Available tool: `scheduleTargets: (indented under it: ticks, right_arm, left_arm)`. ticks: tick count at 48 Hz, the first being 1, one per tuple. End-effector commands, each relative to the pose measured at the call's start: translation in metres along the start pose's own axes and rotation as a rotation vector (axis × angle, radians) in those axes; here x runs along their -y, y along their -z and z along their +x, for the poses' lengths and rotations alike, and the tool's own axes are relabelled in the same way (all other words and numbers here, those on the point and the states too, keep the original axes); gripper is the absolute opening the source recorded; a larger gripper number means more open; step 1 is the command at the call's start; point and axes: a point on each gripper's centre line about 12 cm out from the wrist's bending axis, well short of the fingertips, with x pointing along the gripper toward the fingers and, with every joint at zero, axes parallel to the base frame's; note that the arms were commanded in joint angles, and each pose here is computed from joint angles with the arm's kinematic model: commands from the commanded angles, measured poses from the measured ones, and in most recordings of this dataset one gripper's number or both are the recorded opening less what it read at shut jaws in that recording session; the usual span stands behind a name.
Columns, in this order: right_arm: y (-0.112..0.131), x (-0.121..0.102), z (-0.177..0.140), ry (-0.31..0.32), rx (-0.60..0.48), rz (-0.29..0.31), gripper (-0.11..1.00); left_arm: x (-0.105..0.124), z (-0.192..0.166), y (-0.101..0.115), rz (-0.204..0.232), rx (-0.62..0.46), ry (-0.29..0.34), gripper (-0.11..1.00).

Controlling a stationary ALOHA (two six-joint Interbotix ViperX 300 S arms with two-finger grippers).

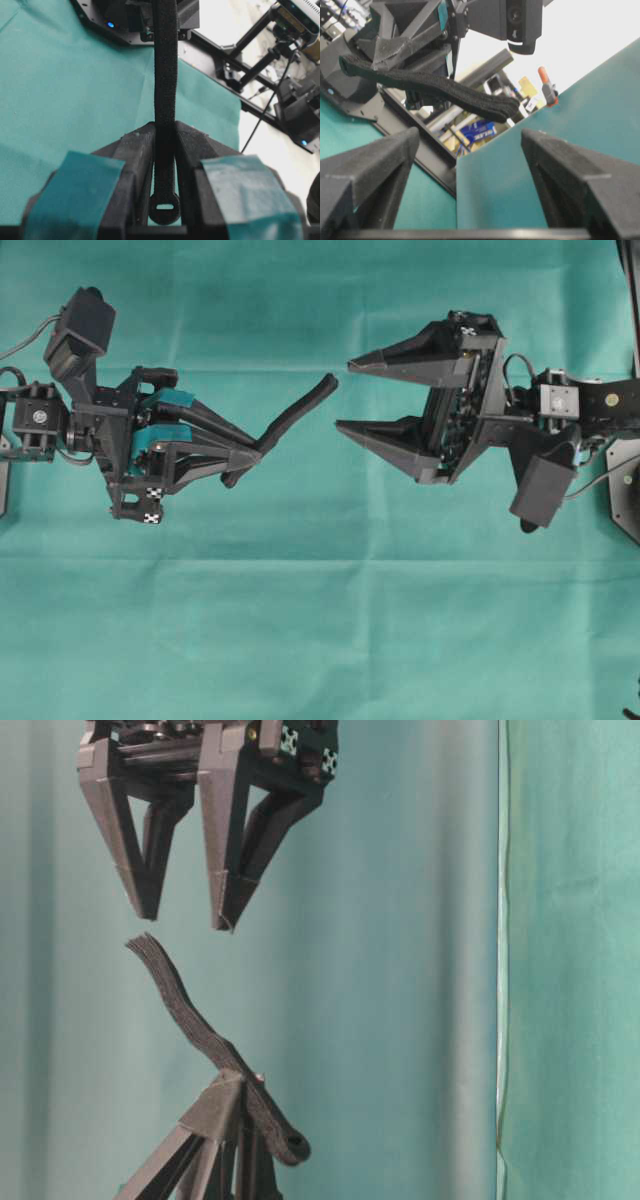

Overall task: Peel off the Velcro with your right arm.
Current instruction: 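Move the open right gripper toward the strap's free end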

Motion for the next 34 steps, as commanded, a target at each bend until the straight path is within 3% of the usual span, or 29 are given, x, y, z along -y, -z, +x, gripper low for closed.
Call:
scheduleTargets:
  ticks: [1, 34]
  right_arm:
    - [-0.0096, 0.0080, 0.0045, 0.027, 0.045, -0.011, 0.52]
    - [-0.0075, 0.0033, 0.0109, 0.014, 0.046, -0.014, 0.52]
  left_arm:
    - [0.0047, -0.0003, -0.0066, -0.001, 0.024, 0.016, 0.10]
    - [0.0044, -0.0009, -0.0060, 0.000, 0.023, 0.016, 0.10]
